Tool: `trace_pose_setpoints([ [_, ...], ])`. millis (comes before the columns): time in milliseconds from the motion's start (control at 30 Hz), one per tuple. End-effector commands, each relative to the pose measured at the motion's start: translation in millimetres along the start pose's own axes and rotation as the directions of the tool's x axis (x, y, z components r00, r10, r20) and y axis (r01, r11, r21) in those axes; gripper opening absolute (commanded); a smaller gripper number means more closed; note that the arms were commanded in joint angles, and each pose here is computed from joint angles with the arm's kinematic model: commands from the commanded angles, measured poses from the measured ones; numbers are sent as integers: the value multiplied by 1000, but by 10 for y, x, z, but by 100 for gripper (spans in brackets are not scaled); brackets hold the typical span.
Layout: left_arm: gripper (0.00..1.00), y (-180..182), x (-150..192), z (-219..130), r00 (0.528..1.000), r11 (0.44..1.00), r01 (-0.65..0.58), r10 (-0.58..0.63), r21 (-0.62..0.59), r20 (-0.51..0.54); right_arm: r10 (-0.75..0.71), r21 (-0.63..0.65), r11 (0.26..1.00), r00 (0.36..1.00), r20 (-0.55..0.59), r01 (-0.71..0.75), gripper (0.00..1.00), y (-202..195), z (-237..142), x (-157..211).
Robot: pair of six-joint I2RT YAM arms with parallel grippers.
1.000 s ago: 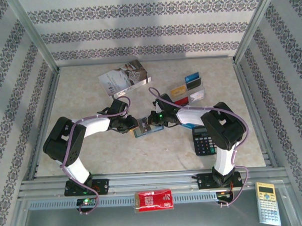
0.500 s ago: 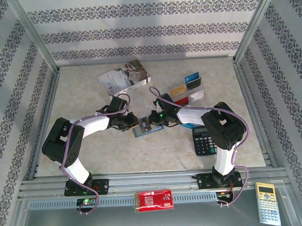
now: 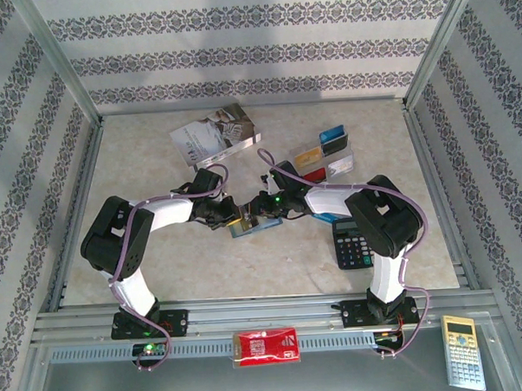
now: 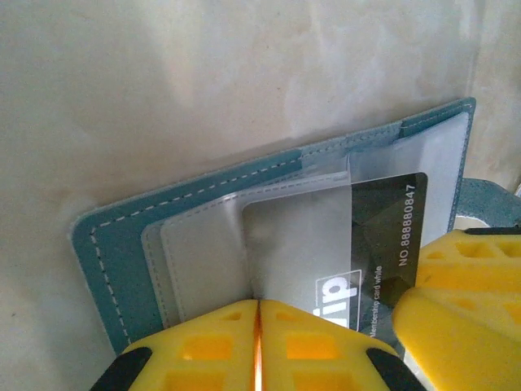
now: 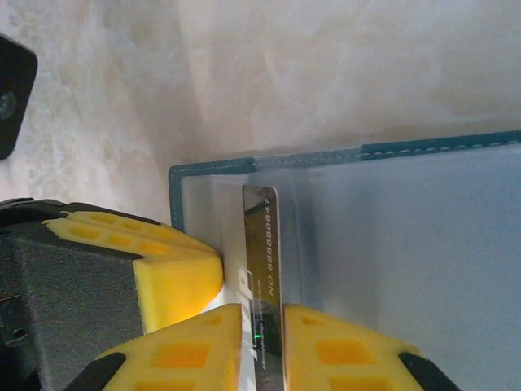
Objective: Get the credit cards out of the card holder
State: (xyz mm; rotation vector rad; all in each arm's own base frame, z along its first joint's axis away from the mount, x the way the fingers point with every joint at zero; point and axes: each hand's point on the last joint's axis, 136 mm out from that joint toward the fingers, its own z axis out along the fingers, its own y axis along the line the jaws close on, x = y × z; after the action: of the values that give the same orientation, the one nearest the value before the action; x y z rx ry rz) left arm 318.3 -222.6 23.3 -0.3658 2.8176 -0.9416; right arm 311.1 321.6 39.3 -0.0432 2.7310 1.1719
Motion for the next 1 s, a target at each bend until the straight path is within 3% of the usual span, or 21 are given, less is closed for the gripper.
trace_pose_setpoints([
  [0, 9, 248, 41, 72, 1000, 997, 21, -21, -78, -11, 0, -65, 998, 999, -32, -2, 21, 92, 47, 16],
  [500, 9, 268, 37, 30, 1000, 995, 12, -13, -94, -5, -45, 45, 998, 998, 54, 42, 4, -45, -134, -66],
  [767, 14, 210, 25, -10, 1000, 996, -21, 20, -86, -12, -139, 200, 976, 960, 242, 91, 1, -142, -667, -304],
  [967, 17, 11, -45, -152, 997, 995, -80, 80, -56, -2, -223, 260, 958, 889, 401, 123, 0, 17, -1259, -489],
])
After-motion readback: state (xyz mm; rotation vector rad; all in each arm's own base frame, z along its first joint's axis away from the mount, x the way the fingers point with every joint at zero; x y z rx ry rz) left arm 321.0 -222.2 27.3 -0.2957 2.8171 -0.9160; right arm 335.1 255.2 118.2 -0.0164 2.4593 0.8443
